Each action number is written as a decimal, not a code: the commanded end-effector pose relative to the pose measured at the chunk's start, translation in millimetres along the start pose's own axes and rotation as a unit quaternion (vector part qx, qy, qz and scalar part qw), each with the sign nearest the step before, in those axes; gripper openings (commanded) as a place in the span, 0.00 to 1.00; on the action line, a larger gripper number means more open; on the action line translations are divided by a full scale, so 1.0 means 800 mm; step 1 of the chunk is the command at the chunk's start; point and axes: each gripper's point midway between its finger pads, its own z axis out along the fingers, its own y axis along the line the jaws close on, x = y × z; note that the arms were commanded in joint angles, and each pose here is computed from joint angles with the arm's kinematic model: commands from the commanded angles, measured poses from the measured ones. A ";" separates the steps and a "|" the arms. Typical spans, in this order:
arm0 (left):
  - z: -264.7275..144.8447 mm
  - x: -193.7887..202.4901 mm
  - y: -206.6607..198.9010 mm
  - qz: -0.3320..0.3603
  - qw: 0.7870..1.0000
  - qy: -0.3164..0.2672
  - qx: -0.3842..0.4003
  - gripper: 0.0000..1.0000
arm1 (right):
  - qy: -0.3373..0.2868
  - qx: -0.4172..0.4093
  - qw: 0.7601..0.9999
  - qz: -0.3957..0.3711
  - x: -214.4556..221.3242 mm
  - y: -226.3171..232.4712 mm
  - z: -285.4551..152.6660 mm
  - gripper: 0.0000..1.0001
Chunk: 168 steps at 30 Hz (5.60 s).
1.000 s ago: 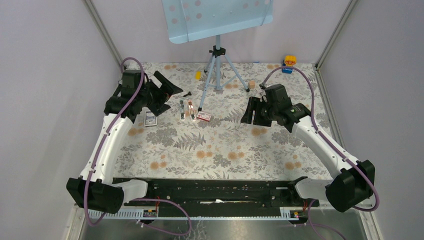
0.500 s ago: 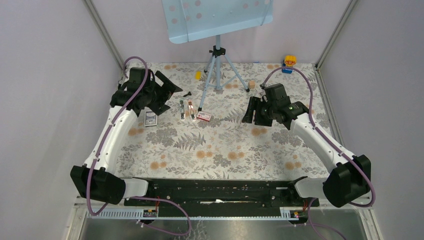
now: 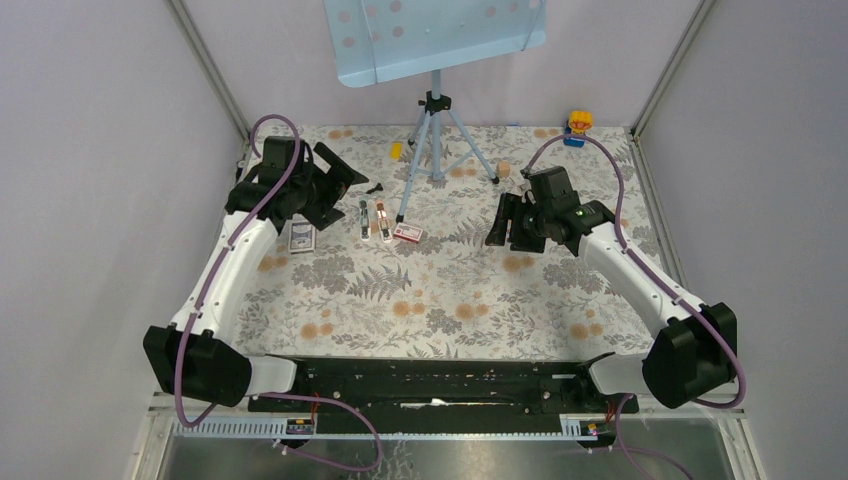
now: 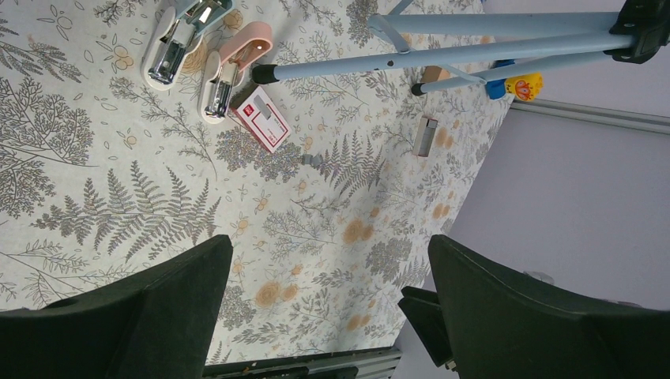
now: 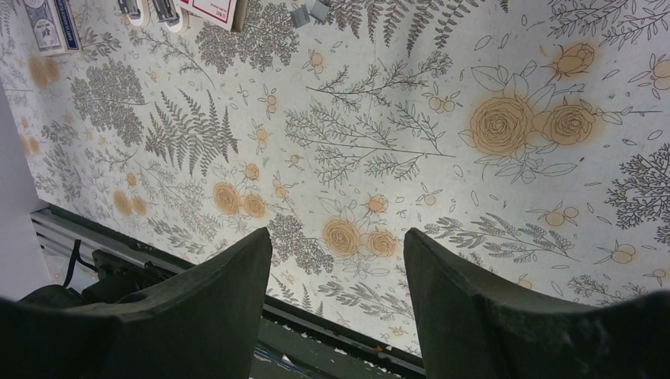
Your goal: Unload the staples from the stapler
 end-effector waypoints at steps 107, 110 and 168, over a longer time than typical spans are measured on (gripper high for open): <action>0.028 -0.053 0.095 0.219 0.970 -0.095 0.045 0.99 | 0.161 0.146 0.950 -0.223 -0.142 -0.202 0.210 0.48; 0.027 -0.052 0.094 0.219 0.970 -0.094 0.046 0.99 | 0.167 0.146 0.947 -0.234 -0.121 -0.188 0.206 0.47; 0.016 -0.066 0.132 0.202 0.970 -0.138 -0.014 0.99 | 0.104 -0.120 0.853 -0.498 0.093 0.156 0.151 0.76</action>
